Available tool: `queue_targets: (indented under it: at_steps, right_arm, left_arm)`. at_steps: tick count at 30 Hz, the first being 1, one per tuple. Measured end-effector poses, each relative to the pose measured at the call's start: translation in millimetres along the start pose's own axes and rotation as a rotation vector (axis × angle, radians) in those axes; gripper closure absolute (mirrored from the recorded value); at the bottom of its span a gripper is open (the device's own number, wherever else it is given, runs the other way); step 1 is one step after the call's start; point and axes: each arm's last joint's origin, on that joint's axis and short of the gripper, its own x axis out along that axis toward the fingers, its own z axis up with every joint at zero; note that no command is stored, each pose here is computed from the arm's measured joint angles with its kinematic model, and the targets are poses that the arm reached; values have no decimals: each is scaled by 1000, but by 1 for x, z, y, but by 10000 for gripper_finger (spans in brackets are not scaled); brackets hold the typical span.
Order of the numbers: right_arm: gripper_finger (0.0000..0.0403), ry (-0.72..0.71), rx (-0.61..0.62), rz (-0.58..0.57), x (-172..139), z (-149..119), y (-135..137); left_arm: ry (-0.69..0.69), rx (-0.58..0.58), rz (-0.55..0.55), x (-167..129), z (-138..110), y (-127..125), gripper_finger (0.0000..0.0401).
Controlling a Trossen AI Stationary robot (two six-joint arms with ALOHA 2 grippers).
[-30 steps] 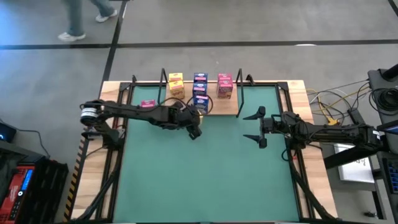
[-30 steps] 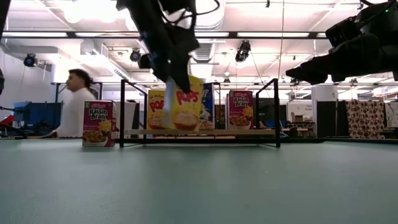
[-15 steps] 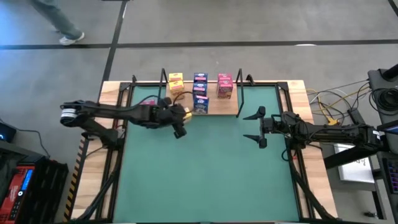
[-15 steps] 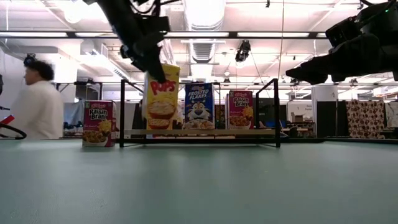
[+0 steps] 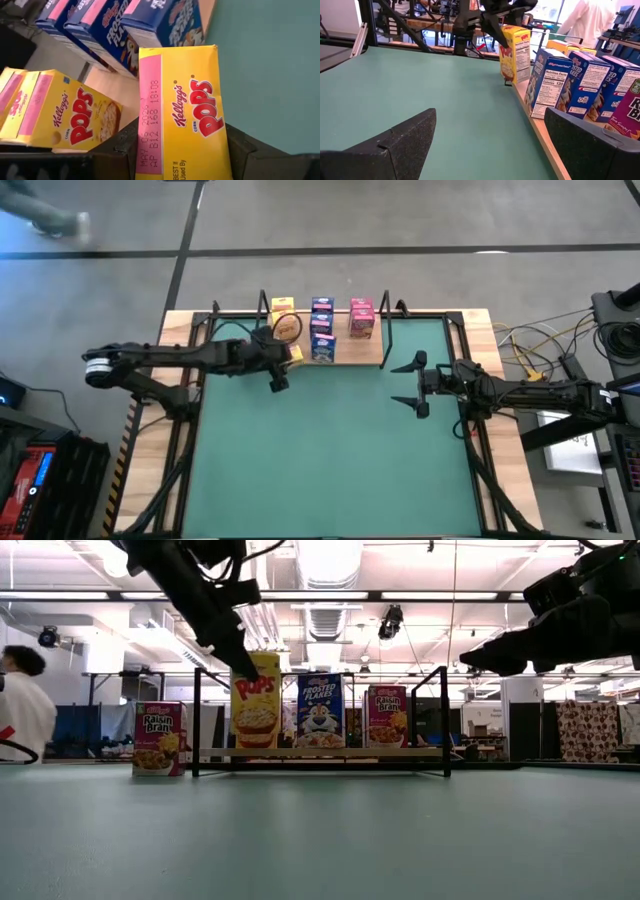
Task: Stack cereal on shelf
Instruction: Put the yellow cereal box on the shelf aligned with the other yellow cereal boxes
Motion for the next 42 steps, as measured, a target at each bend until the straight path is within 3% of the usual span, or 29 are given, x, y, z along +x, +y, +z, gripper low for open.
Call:
queue_targets:
  at_steps: [12, 42]
  right_arm:
    - [41, 1, 0, 0, 0, 0, 0]
    - [41, 8, 2, 2, 0, -1, 0]
  left_arm:
    - [22, -10, -49, 11, -6, 31, 245]
    - [50, 4, -109, 32, -15, 59, 245]
